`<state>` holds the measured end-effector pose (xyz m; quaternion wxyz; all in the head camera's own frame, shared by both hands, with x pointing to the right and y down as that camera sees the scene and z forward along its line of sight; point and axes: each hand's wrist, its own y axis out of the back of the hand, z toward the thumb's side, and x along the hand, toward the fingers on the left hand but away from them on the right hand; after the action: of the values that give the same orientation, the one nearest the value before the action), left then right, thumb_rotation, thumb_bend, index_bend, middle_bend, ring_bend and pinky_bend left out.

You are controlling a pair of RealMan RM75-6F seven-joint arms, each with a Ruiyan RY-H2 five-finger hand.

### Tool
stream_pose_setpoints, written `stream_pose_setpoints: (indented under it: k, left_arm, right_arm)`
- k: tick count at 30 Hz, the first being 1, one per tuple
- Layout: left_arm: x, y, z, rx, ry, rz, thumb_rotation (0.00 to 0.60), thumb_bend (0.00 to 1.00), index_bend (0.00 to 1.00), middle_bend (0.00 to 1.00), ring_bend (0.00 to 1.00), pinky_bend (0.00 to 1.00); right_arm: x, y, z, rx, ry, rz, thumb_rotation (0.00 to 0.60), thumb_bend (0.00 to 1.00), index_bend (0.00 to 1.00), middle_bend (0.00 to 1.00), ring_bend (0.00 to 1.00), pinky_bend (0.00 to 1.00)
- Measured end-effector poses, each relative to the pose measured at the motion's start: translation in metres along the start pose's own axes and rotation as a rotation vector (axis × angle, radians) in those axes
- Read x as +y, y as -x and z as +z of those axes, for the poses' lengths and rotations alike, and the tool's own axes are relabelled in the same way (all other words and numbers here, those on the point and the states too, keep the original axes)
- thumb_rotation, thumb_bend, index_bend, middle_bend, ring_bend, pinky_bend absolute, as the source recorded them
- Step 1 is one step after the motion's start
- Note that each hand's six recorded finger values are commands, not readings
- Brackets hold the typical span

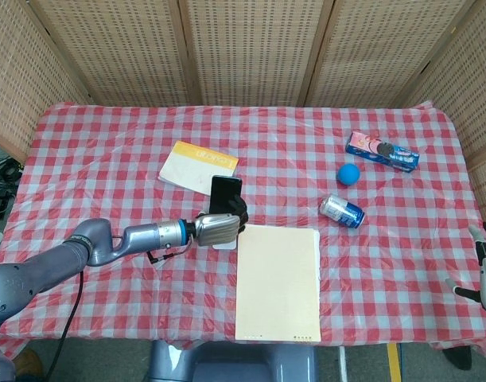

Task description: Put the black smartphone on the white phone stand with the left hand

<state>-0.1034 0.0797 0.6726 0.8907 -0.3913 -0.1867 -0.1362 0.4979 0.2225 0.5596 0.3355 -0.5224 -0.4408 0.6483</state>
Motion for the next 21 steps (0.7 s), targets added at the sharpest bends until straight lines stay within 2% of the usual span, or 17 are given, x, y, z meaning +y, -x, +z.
stream_pose_setpoints:
  k: [3, 5, 7, 8, 16, 21]
  left_arm:
    - [0.000, 0.000, -0.001, 0.014, 0.007, -0.002, 0.600, 0.15, 0.43, 0.31, 0.42, 0.35]
    - [-0.003, 0.001, -0.002, 0.023, 0.014, -0.013, 0.600, 0.06, 0.20, 0.13, 0.28, 0.29]
    - [-0.004, 0.002, -0.002, 0.030, 0.024, -0.021, 0.600, 0.01, 0.05, 0.02, 0.18, 0.22]
    - [-0.004, 0.004, -0.002, 0.032, 0.032, -0.023, 0.600, 0.00, 0.01, 0.00, 0.15, 0.20]
    - [-0.002, 0.023, -0.009, 0.045, 0.071, -0.023, 0.600, 0.00, 0.00, 0.00, 0.01, 0.08]
    - [0.001, 0.045, -0.020, 0.088, 0.106, -0.006, 0.600, 0.00, 0.00, 0.00, 0.00, 0.01]
  right_arm:
    - [0.000, 0.000, 0.000, 0.001, 0.000, -0.001, 0.600, 0.00, 0.00, 0.00, 0.00, 0.00]
    - [0.001, -0.001, 0.000, 0.001, 0.000, -0.001, 0.600, 0.00, 0.00, 0.00, 0.00, 0.00]
    - [0.001, -0.001, 0.000, 0.000, 0.000, -0.001, 0.600, 0.00, 0.00, 0.00, 0.00, 0.00]
    - [0.001, -0.001, 0.000, 0.000, -0.001, 0.000, 0.600, 0.00, 0.00, 0.00, 0.00, 0.00]
    - [-0.001, -0.001, 0.003, 0.008, -0.006, 0.006, 0.600, 0.00, 0.00, 0.00, 0.00, 0.00]
    - [-0.003, -0.001, 0.006, 0.016, -0.009, 0.012, 0.600, 0.00, 0.00, 0.00, 0.00, 0.00]
